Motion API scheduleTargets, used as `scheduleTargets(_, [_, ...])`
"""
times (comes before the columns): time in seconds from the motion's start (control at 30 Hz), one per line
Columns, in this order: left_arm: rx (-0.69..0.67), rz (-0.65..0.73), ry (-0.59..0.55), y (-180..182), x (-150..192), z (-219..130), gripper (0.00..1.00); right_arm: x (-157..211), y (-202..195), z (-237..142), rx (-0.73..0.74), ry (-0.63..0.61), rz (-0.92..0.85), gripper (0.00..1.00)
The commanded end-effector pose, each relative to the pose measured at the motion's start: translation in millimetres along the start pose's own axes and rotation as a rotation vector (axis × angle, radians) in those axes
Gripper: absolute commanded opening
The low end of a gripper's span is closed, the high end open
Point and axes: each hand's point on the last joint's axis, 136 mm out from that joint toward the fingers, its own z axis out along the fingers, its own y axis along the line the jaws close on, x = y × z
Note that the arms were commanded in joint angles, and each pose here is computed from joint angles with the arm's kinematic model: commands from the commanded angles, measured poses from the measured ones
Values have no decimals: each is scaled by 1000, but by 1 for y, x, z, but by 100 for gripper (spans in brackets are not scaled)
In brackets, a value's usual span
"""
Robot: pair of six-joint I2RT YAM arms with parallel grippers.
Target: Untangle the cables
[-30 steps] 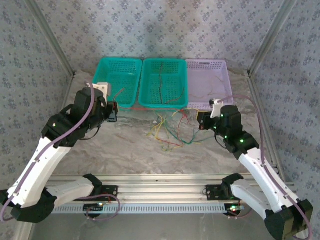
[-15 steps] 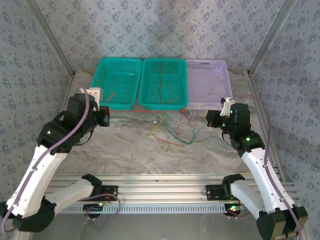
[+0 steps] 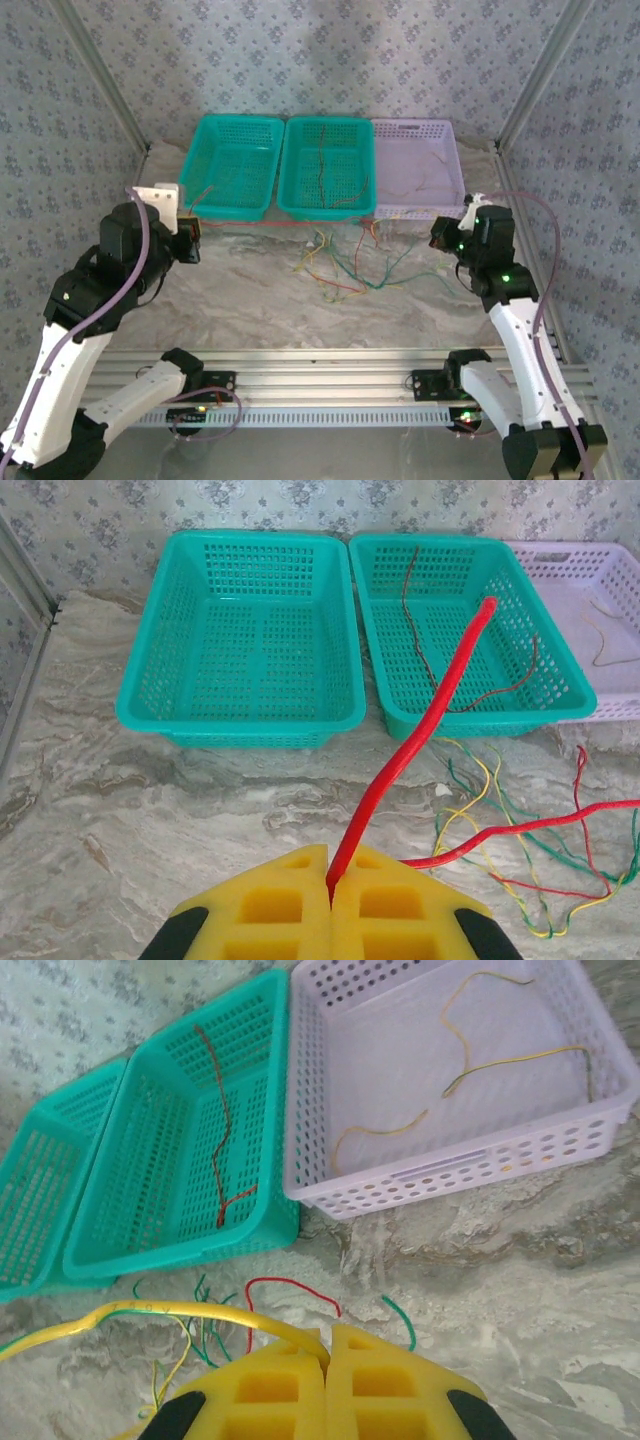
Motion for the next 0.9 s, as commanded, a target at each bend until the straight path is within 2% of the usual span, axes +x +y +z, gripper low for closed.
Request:
scheduleTargets(0.0, [-29, 53, -81, 12, -16, -26, 0, -10, -20, -9, 77, -59, 95, 0])
scheduleTargets(0.33, [-33, 41, -77, 17, -6, -31, 0, -14, -44, -17, 158, -96, 172, 0])
scheduleTargets(0.47, [-12, 5, -101, 13, -12, -35, 0, -14, -38, -15, 108, -98, 174, 0])
scheduleTargets(0.63, [94, -91, -144, -7, -37, -39, 0, -22, -25, -23, 31, -168, 142, 0])
scheduleTargets(0.87, [161, -140, -208, -29, -92, -38, 0, -6, -29, -29, 37, -174, 127, 0])
